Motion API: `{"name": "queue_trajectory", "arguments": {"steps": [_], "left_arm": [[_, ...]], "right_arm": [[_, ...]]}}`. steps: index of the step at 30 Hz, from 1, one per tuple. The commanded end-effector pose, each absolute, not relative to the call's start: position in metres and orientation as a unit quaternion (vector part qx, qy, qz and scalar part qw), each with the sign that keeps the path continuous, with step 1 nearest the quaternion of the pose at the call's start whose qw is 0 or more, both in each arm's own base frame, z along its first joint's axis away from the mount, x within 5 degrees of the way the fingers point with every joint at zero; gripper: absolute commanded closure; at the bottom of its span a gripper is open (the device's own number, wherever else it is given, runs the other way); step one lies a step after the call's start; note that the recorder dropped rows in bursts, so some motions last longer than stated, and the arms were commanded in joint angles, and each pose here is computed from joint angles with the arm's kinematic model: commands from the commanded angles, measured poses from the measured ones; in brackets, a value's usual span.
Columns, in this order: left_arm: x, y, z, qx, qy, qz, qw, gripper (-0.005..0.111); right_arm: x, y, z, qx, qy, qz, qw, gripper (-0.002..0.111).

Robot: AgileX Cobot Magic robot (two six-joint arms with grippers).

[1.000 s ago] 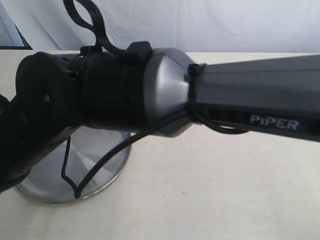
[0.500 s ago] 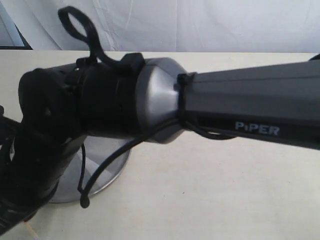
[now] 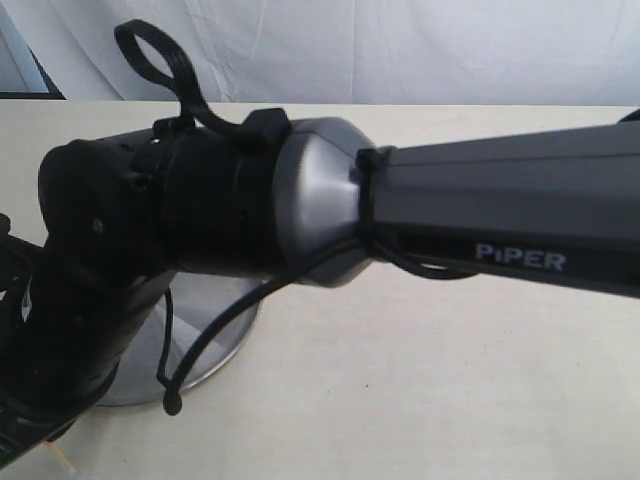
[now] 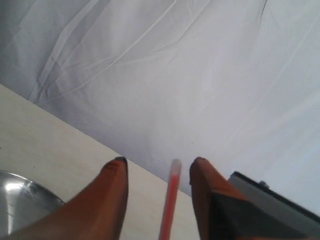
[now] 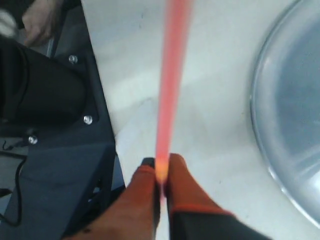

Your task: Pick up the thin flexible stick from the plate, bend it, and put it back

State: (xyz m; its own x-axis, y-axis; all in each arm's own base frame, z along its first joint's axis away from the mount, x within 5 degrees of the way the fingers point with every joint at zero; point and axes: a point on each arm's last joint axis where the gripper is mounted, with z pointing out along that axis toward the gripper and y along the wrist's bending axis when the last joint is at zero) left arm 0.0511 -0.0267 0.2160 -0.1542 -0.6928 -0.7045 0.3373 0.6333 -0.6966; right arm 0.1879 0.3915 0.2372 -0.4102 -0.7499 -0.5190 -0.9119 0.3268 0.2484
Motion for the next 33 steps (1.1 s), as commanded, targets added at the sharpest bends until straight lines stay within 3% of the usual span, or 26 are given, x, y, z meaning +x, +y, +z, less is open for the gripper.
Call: {"name": "queue_trajectory", "arguments": {"steps": [1,6,11,22,33], "left_arm": [[0.049,-0.028,0.219,-0.128,0.638,-0.414,0.637,0.066],[0.049,-0.029,0.219,-0.127,0.638,-0.415,0.636,0.071],[0.049,-0.031,0.218,-0.097,0.647,-0.399,0.642,0.105],[0.049,-0.031,0.217,-0.075,0.657,-0.375,0.649,0.106],[0.048,-0.031,0.219,-0.102,0.645,-0.407,0.639,0.106]], "right_arm": [[0.192,0.391,0.256,-0.512,0.789,0.267,0.210,0.109],[0.192,0.390,0.261,-0.510,0.786,0.271,0.221,0.109],[0.190,0.388,0.264,-0.511,0.787,0.274,0.212,0.109],[0.181,0.375,0.299,-0.513,0.773,0.290,0.235,0.109],[0.183,0.378,0.293,-0.513,0.776,0.287,0.231,0.109]]}}
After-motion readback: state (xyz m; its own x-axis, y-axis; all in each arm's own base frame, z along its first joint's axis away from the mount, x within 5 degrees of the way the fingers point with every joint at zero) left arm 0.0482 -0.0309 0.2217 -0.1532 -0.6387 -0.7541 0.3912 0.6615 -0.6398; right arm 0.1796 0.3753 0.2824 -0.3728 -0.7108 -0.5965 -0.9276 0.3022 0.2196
